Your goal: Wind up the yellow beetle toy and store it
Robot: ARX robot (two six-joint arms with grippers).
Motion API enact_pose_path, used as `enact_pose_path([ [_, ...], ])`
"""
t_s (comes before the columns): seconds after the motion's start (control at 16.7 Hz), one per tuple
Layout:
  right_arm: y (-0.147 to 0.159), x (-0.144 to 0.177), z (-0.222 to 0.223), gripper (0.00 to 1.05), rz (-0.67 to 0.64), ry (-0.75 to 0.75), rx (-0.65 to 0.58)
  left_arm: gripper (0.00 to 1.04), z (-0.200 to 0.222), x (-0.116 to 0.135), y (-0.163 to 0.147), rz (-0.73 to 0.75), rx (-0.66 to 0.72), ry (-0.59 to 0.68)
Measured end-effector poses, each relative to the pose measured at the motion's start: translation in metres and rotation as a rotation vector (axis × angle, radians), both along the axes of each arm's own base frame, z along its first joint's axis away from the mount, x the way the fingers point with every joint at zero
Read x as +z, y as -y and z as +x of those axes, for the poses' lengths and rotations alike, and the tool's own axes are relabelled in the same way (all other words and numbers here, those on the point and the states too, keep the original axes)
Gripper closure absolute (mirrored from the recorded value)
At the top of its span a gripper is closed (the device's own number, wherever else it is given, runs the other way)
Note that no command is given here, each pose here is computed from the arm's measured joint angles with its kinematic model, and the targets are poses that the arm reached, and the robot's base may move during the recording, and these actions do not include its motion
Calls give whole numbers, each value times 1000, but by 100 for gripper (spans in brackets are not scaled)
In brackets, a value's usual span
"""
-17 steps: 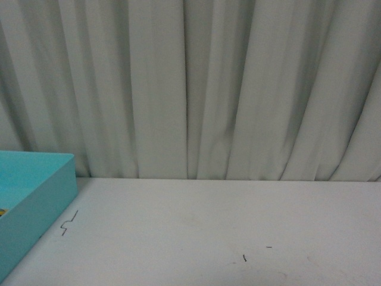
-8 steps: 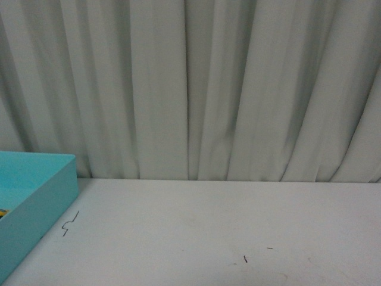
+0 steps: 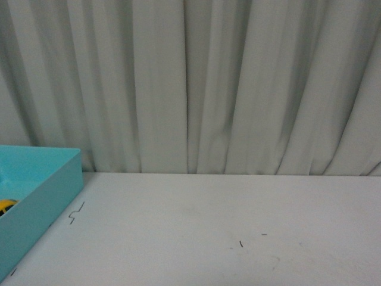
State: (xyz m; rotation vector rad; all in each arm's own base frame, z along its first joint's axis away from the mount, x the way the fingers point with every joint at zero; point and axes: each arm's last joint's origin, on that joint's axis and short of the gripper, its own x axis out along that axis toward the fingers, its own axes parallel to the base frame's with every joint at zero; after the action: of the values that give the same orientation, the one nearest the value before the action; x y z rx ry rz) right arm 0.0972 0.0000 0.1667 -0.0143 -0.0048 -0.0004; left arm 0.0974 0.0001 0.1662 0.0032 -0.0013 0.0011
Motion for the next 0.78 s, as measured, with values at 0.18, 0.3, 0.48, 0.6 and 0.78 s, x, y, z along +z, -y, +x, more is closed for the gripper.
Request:
enact_pose_path([
  [0.18, 0, 0, 0, 7, 0, -2, 0, 7, 0, 0, 0, 0, 0, -2],
  [0.3, 0, 0, 0, 7, 0, -3, 0, 7, 0, 0, 0, 0, 0, -2],
  [0.48, 0, 0, 0, 7, 0, 1, 0, 7, 0, 0, 0, 0, 0, 0],
  [0.6, 0, 0, 0, 7, 0, 1, 0, 7, 0, 0, 0, 0, 0, 0],
  [0.78, 0, 0, 0, 7, 0, 2, 0, 7, 0, 0, 0, 0, 0, 1],
])
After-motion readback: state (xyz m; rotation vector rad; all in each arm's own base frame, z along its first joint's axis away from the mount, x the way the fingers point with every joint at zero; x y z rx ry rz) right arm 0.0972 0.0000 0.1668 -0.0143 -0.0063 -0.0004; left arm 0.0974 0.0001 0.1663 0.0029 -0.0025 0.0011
